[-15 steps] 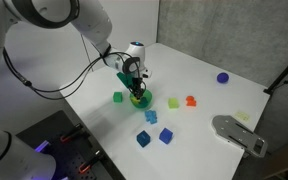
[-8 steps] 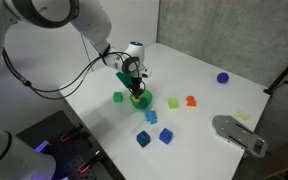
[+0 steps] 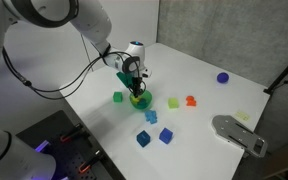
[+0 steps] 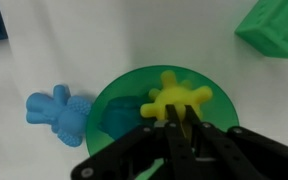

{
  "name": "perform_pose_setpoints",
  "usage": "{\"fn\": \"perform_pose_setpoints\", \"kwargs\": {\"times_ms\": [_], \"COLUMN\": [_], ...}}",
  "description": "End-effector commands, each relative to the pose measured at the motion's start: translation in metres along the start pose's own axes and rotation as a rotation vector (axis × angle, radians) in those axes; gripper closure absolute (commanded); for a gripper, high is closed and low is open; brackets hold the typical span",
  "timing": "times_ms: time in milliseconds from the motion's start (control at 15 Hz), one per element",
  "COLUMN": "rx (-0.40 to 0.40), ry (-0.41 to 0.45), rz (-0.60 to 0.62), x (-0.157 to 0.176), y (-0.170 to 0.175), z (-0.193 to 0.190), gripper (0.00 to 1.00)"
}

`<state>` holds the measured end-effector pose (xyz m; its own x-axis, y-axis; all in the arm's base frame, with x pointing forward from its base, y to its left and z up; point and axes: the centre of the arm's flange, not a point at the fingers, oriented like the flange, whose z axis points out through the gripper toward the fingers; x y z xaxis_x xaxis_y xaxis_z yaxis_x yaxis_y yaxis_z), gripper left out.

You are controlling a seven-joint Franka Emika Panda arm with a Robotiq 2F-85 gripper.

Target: Put the yellow spiky toy on the table

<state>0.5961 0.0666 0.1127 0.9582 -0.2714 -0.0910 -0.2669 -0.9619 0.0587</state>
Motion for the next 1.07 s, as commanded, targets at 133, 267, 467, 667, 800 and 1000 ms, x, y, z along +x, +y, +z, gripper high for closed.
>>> {"fn": "perform_pose_setpoints", "kwargs": {"times_ms": [133, 267, 467, 667, 800, 1000], "rx": [0.039, 0.039, 0.031, 0.013, -0.003, -0.007], "ry": [-0.014, 0.028, 0.102, 0.148, 0.176, 0.200], "rz": [0.016, 0.040, 0.084, 0.142, 0.188, 0.245], "x": [0.000, 0.008, 0.022, 0.032, 0.036, 0.037], "y": [0.002, 0.008, 0.030, 0.067, 0.093, 0.123], "z": [-0.052, -0.076, -0.108, -0.128, -0.140, -0.161], "gripper": [0.95, 0.95, 0.95, 0.95, 0.95, 0.56]}}
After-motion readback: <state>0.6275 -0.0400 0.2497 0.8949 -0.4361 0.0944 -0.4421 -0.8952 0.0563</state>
